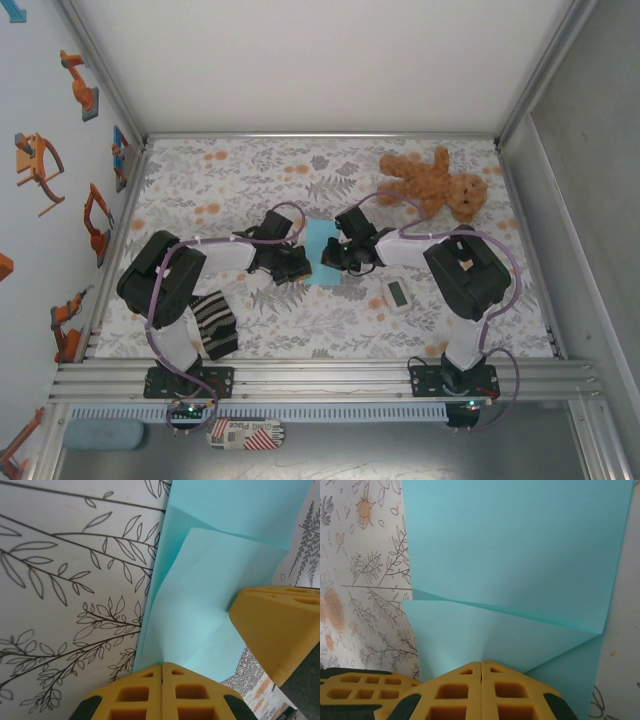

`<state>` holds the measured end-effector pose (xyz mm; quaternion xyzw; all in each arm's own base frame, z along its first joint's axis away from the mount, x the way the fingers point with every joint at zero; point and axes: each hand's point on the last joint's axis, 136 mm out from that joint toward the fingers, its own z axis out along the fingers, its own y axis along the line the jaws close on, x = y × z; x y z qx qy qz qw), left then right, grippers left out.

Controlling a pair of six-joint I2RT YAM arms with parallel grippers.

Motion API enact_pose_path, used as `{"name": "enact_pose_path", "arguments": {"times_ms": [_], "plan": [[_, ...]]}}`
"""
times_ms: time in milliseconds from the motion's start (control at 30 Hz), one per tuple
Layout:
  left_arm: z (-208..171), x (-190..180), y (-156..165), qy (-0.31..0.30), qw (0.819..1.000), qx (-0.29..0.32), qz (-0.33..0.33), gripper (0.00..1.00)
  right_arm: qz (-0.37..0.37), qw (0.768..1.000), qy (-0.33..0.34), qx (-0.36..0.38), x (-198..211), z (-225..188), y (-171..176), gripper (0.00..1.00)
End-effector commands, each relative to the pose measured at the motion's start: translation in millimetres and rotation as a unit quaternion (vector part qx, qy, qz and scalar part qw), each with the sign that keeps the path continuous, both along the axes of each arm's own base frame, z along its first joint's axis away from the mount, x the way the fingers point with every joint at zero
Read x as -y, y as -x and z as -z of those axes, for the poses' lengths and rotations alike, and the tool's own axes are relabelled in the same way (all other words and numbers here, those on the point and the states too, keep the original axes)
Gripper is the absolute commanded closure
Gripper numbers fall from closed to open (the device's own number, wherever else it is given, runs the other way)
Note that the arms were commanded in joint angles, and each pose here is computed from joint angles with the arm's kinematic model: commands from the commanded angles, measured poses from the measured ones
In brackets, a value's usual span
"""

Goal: Fold a paper plane with a square sheet of paper (pick it up from the middle)

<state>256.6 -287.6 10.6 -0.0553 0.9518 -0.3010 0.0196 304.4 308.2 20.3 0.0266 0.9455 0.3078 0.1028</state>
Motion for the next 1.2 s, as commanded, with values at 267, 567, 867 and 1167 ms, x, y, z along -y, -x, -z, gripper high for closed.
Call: {"name": "enact_pose_path", "arguments": {"times_ms": [267,567,867,1167], "plan": [[41.3,-40.0,30.9,-0.098,0.993,-0.068,-0.006,1.00,0.097,0.995,0.026,-0.017,62.2,19.4,-33.4,1.00],[36.0,-34.2,25.5,-0.088,0.994,-0.062,-0.006,1.00,0.078,0.995,-0.019,0.064,35.8,-44.2,-39.3,1.00],[28.4,-27.7,22.1,-0.075,0.996,-0.055,0.000,1.00,0.029,0.998,-0.045,0.012,-5.0,-16.8,-10.8,1.00],[9.2,-16.3,12.6,-0.054,0.998,-0.038,0.016,1.00,0.040,0.999,0.031,-0.020,18.4,24.6,-5.5,1.00]]}}
